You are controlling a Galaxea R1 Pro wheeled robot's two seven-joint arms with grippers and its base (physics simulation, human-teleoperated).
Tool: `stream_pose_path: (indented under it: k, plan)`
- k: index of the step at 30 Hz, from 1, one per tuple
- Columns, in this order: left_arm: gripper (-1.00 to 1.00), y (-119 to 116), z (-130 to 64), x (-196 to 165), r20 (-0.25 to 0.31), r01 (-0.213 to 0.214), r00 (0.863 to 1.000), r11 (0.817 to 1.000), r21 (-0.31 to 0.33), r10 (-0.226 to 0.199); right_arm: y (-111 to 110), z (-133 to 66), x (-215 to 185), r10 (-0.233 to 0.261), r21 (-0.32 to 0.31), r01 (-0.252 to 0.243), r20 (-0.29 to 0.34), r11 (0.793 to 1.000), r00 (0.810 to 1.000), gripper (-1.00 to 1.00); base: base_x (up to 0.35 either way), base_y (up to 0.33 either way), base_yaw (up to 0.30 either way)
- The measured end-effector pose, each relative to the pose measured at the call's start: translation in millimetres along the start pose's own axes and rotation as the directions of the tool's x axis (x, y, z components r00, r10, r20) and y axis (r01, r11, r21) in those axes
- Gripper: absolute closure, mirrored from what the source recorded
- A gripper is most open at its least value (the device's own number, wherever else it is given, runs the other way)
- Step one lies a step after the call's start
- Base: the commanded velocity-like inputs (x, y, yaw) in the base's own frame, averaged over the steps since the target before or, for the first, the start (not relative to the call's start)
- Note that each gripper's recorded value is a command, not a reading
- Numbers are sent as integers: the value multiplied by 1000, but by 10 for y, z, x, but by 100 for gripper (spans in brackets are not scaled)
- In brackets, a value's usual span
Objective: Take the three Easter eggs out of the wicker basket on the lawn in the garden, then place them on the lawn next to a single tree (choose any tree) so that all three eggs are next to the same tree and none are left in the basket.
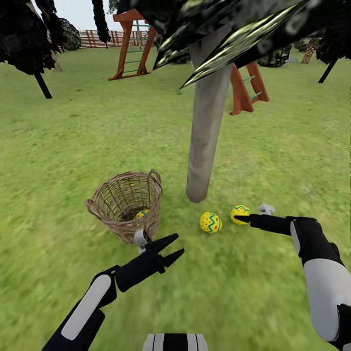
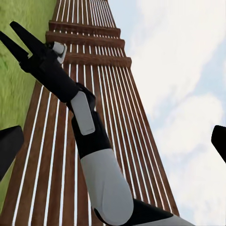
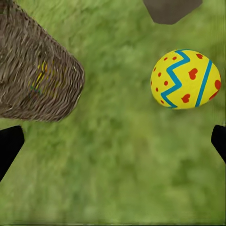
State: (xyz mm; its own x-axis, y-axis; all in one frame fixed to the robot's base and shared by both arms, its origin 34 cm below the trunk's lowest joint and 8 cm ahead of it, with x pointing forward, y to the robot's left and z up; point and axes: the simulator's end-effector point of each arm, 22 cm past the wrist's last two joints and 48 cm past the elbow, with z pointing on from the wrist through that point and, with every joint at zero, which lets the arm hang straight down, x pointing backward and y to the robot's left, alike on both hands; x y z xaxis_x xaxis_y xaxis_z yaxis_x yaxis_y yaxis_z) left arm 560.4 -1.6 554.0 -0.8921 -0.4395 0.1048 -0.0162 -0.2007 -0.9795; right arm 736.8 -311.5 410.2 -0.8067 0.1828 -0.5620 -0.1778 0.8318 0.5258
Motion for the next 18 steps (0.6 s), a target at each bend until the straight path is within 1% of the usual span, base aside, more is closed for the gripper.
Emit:
stream_pose_path:
  k: [3, 9, 10, 11, 18]
  plan:
    - [-100, -7, -11, -12, 3, 3, 1000, 1000, 3, -3, 6, 9, 0, 9, -2, -9, 7, 1000, 1000, -100, -298, 125, 0]
    - [-100, -18, -84, -63, 10, 14, 1000, 1000, 5, -14, -8, 12, 9, 13, 5, -13, 9, 1000, 1000, -100, -219, 253, 0]
    - [-100, -22, -94, -71, 11, 16, 1000, 1000, 6, -16, -10, 11, 8, 12, 5, -12, 9, 1000, 1000, -100, -129, 308, 0]
    - [-100, -97, -103, -107, 24, 48, 999, 998, 42, -49, -11, 11, 10, 13, 6, -13, 9, 1000, 1000, -100, -118, 313, 0]
    - [-100, -103, -109, -113, 26, 51, 998, 998, 45, -52, -6, 17, 15, 13, 6, -13, 8, 1000, 1000, -100, -60, 327, 0]
